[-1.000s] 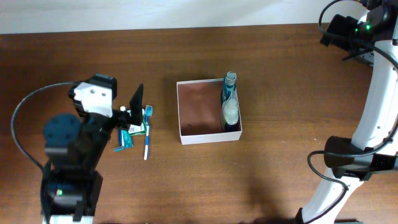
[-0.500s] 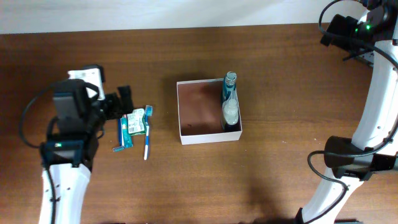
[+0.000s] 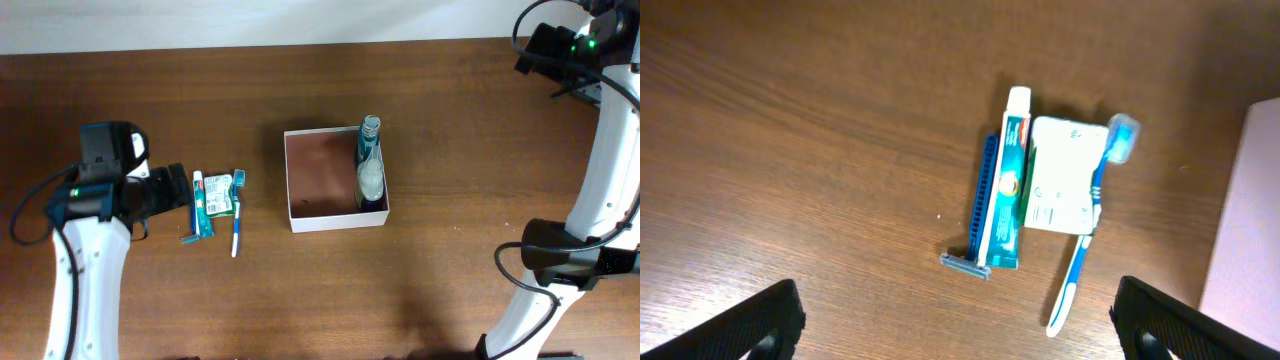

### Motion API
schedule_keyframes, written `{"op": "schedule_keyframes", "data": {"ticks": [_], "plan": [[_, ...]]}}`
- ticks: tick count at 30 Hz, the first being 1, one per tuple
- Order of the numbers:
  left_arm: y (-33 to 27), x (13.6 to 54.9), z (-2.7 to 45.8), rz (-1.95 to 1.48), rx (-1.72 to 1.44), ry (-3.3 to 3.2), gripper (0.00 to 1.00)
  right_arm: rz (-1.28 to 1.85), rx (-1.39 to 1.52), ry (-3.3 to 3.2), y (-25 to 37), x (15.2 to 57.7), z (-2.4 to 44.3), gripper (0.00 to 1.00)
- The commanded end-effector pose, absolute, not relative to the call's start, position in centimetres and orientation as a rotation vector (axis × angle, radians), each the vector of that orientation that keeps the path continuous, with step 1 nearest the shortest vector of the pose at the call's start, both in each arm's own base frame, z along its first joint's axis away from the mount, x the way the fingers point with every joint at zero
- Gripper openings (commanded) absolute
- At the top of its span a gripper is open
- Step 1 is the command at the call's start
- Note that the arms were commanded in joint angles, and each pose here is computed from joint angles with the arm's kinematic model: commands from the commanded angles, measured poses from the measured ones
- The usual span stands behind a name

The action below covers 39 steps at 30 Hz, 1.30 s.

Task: Pack container
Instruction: 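Raise the left arm and move it over the toothpaste box, then lower the left gripper onto the blue razor and close on it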

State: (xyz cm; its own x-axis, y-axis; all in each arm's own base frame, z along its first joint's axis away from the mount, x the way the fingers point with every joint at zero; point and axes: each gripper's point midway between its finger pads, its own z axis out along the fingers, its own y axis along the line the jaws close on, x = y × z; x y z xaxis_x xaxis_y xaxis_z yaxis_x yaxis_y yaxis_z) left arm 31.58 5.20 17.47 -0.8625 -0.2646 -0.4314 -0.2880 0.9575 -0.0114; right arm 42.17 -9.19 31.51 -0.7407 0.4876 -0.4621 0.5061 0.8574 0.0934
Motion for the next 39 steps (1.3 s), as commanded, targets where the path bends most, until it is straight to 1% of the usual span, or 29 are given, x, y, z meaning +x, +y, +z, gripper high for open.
{"op": "schedule_keyframes", "data": {"ticks": [1,2,3,6,7,9,11,12,15,18,20,23,24,26,28,39], "plan": [[5.5,32.1,16.4,0.094,-0.379,2.712,1.0,-0.066,0.72,2.541,-9.4,41.7,32.1,0.99],[5.5,32.1,16.2,0.095,-0.38,2.718,0.98,-0.066,0.72,2.541,-9.4,41.7,32.1,0.98],[5.5,32.2,16.0,0.095,-0.38,2.724,0.93,-0.066,0.72,2.541,-9.4,41.7,32.1,0.98],[5.5,32.2,15.4,0.095,-0.382,2.745,0.6,-0.066,0.72,2.541,-9.4,41.7,32.1,0.98],[5.5,32.2,15.2,0.096,-0.383,2.752,0.55,-0.066,0.72,2.541,-9.4,41.7,32.1,0.98],[5.5,32.3,14.6,0.095,-0.384,2.772,0.51,-0.066,0.72,2.541,-9.4,41.7,32.1,0.98],[5.5,32.4,13.8,0.096,-0.386,2.793,0.34,-0.066,0.72,2.541,-9.4,41.7,32.1,0.98],[5.5,32.6,13.4,0.096,-0.387,2.805,0.29,-0.066,0.72,2.541,-9.4,41.7,32.1,0.98],[5.6,32.8,12.1,0.097,-0.39,2.84,0.28,-0.066,0.72,2.541,-9.4,41.7,32.1,0.98],[5.6,33.1,11.0,0.099,-0.392,2.867,0.18,-0.066,0.72,2.541,-9.4,41.7,32.1,0.99],[5.6,33.3,10.4,0.098,-0.393,2.878,0.18,-0.066,0.72,2.541,-9.4,41.7,32.1,0.98],[5.7,33.8,9.6,0.098,-0.393,2.884,0.21,-0.066,0.72,2.541,-9.4,41.7,32.1,0.98],[5.7,33.8,9.5,0.098,-0.392,2.886,0.22,-0.066,0.72,2.541,-9.4,41.7,32.1,0.98],[5.6,34.0,9.0,0.093,-0.369,2.899,0.29,-0.066,0.72,2.541,-9.4,41.7,32.1,0.98],[5.3,34.2,8.5,0.066,-0.332,2.912,0.31,-0.066,0.72,2.541,-9.4,41.7,32.1,0.99],[5.0,35.3,6.3,0.046,-0.134,2.948,0.31,-0.066,0.72,2.541,-9.4,41.7,32.1,0.99]]}}
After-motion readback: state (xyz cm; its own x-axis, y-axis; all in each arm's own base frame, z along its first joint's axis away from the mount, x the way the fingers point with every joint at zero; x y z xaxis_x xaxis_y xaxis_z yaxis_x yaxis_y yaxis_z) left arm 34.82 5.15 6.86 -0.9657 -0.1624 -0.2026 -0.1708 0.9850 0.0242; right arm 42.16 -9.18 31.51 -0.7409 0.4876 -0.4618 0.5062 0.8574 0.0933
